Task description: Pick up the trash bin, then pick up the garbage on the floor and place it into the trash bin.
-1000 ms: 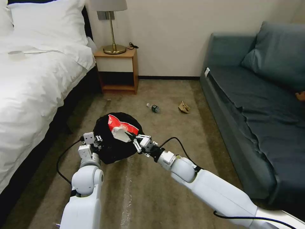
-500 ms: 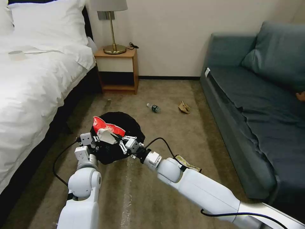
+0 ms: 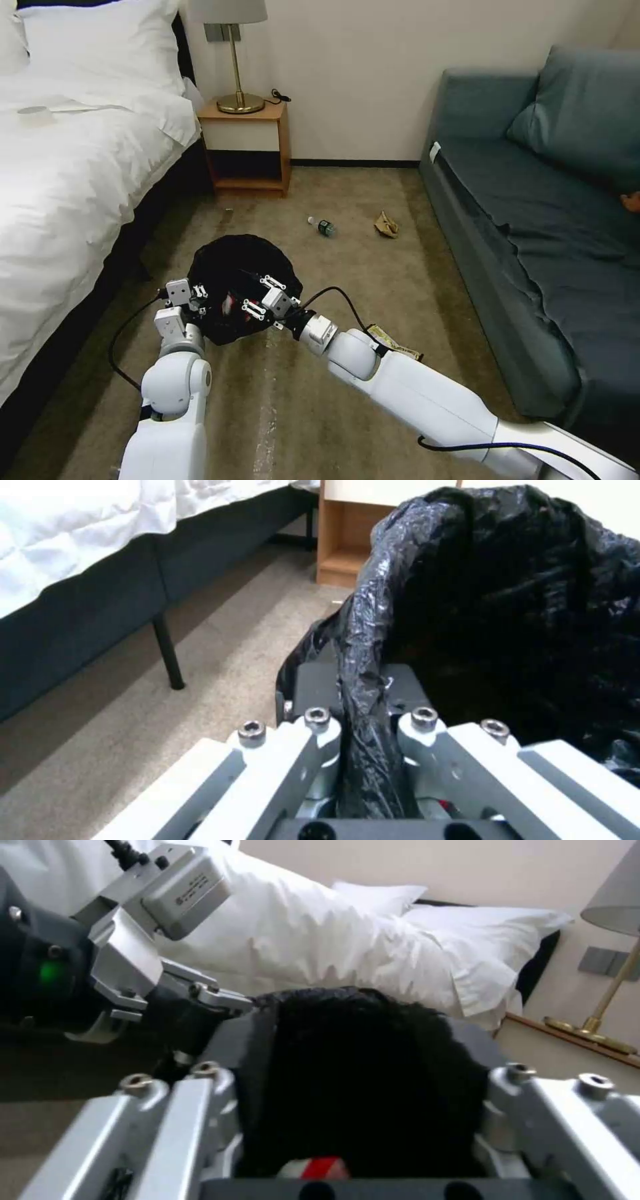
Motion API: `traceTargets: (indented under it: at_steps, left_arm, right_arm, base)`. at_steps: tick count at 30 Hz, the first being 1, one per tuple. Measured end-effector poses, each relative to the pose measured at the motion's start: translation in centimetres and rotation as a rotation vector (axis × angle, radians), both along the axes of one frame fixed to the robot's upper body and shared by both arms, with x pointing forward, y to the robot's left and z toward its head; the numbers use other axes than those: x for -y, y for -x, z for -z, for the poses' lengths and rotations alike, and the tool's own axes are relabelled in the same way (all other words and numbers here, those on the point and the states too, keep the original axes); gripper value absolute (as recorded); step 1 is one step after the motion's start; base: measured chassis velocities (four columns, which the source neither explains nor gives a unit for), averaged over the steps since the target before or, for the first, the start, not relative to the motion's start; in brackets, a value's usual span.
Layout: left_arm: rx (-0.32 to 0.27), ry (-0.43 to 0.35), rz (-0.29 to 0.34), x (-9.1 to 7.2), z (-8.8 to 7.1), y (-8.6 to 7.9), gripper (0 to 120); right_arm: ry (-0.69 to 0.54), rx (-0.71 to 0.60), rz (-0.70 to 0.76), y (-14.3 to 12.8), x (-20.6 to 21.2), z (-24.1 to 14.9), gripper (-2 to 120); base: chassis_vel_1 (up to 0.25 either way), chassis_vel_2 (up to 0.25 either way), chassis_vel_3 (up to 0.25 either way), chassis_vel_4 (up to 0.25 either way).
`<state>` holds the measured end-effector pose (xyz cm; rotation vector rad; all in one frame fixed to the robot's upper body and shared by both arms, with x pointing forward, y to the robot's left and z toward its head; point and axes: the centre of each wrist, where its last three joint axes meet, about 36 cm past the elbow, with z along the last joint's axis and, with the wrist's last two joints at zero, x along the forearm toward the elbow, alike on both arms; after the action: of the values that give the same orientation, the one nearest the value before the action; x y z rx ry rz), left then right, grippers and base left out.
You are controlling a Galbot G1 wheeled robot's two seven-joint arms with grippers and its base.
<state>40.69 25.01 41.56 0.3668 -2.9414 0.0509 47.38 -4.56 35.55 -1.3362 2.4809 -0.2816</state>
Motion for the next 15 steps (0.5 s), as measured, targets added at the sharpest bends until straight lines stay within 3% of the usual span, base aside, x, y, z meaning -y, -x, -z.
traceTargets:
  at_steps: [8, 15]
  left_arm:
    - [-0.008, 0.003, -0.001, 0.09, 0.29, 0.11, 5]
    - [-0.006, 0.001, -0.005, -0.14, 0.23, 0.13, 5]
  right_arm:
    - [0.0, -0.005, -0.003, 0.32, -0.16, -0.27, 88]
    - [-0.009, 0.002, 0.01, -0.11, 0.23, -0.94, 93]
  base:
    - [0.0, 0.0, 0.0, 0.0]
    - [0.0, 0.0, 0.0, 0.0]
